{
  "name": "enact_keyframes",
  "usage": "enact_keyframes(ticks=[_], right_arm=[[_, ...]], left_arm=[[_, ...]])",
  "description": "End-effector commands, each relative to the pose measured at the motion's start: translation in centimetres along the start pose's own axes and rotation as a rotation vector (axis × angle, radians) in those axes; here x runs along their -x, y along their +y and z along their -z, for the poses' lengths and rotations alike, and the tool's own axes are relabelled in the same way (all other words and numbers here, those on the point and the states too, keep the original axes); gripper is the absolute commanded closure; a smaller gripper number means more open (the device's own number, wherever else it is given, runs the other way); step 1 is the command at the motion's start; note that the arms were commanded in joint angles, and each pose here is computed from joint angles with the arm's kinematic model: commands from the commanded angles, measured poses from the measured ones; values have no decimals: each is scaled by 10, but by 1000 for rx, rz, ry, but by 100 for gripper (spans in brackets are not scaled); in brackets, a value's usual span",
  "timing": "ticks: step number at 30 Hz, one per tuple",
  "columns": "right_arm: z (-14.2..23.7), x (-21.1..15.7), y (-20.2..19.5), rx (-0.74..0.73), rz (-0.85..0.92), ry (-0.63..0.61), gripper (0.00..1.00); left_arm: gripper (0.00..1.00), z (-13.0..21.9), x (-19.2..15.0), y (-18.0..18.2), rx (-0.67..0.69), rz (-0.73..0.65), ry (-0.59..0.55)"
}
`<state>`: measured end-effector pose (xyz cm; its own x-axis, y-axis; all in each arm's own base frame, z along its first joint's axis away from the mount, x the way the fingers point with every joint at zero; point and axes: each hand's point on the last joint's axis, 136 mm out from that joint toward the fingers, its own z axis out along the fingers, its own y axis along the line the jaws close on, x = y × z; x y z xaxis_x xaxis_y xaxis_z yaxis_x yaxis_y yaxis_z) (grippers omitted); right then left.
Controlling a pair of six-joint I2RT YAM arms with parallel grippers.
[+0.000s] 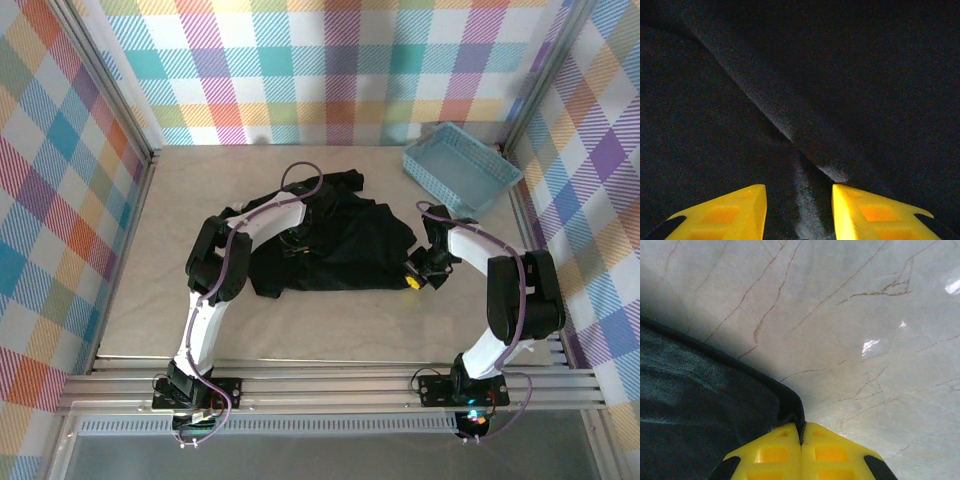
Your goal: Fold and stack the t-shirts
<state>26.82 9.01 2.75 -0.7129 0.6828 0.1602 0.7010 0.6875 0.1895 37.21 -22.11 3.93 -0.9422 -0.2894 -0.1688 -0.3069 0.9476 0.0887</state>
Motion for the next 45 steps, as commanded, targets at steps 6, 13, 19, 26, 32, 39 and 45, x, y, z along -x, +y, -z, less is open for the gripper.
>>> enact_keyframes(ticks=[6,13,19,26,32,39,45], right_arm=[[0,1,6,12,9,19,100],[0,3,7,10,8,13,100],[0,4,8,11,7,14,100],[0,5,10,14,6,10,100],[0,4,9,15,8,12,100],[1,5,11,19,17,9,100],[5,8,15,26,35,-4,100]], left_arm=[[58,-1,3,-7,-25,4,6],[65,-5,-3,-2,-9,-9,25],[71,-7,-4,-3,-14,-20,32],[70,-13,-6,1,-3,-26,30],[74,-14,-2,-3,-14,-23,14],[96,0,7,1,-8,-14,-37],[100,26,16,23,0,39,-99]])
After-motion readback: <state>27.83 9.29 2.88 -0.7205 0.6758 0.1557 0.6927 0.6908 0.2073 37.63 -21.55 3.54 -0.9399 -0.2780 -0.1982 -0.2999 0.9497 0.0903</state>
